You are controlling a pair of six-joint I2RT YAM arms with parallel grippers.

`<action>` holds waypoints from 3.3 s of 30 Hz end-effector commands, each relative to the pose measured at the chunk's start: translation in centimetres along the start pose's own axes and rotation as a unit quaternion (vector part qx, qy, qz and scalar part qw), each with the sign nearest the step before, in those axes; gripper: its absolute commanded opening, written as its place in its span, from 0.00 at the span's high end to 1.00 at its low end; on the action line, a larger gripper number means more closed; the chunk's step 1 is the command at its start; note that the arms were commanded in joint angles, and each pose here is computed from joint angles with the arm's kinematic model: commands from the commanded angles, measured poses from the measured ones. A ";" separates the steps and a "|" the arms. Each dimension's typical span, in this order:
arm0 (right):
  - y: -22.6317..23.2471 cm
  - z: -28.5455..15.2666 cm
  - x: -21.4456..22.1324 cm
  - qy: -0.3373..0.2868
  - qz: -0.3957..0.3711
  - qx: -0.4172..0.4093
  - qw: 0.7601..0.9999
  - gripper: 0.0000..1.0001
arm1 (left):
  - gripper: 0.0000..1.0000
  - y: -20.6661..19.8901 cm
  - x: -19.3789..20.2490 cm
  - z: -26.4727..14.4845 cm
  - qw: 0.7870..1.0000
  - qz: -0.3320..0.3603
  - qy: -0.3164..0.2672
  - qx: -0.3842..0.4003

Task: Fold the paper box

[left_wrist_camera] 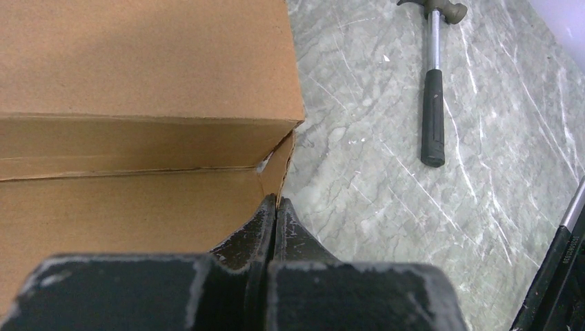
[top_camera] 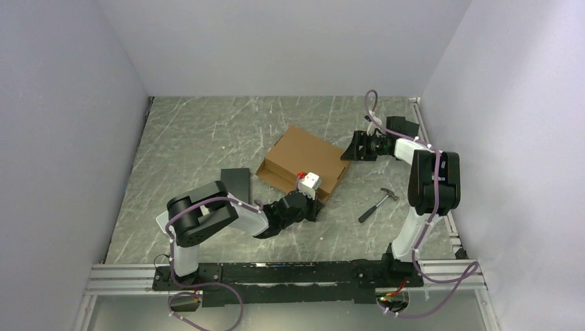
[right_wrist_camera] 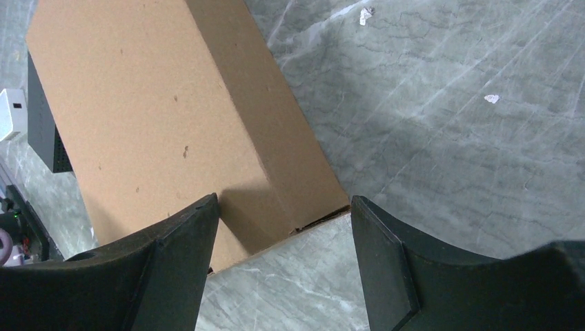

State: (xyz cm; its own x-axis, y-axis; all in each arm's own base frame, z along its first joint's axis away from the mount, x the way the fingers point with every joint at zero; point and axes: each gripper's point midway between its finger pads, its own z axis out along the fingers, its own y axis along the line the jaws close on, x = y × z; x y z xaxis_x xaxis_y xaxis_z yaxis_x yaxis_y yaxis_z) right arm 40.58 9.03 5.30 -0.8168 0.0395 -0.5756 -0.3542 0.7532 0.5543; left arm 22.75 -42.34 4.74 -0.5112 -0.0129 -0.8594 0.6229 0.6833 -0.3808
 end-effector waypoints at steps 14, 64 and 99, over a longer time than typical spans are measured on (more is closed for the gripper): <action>-3.2 1.2 1.4 0.030 -0.008 0.066 0.997 0.28 | 1.00 1.5 1.2 -0.4 0.999 -0.011 -0.004 -0.031; -1.7 1.4 1.6 0.037 -0.019 0.044 0.998 0.28 | 0.95 -1.8 -3.4 2.5 0.988 0.022 0.149 -0.039; -1.7 1.4 1.6 0.038 -0.019 0.044 0.998 0.28 | 1.00 -0.4 0.8 -4.9 0.971 -0.182 0.147 0.054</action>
State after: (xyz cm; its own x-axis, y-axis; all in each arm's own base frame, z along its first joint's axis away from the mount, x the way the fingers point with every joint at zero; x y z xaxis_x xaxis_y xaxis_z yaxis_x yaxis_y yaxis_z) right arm 41.23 9.42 5.34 -0.8117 0.0231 -0.5837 -0.3680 0.7557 0.5417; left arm 18.18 -36.76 4.72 -0.8195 0.1106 -0.5624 0.4847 0.6573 -0.5770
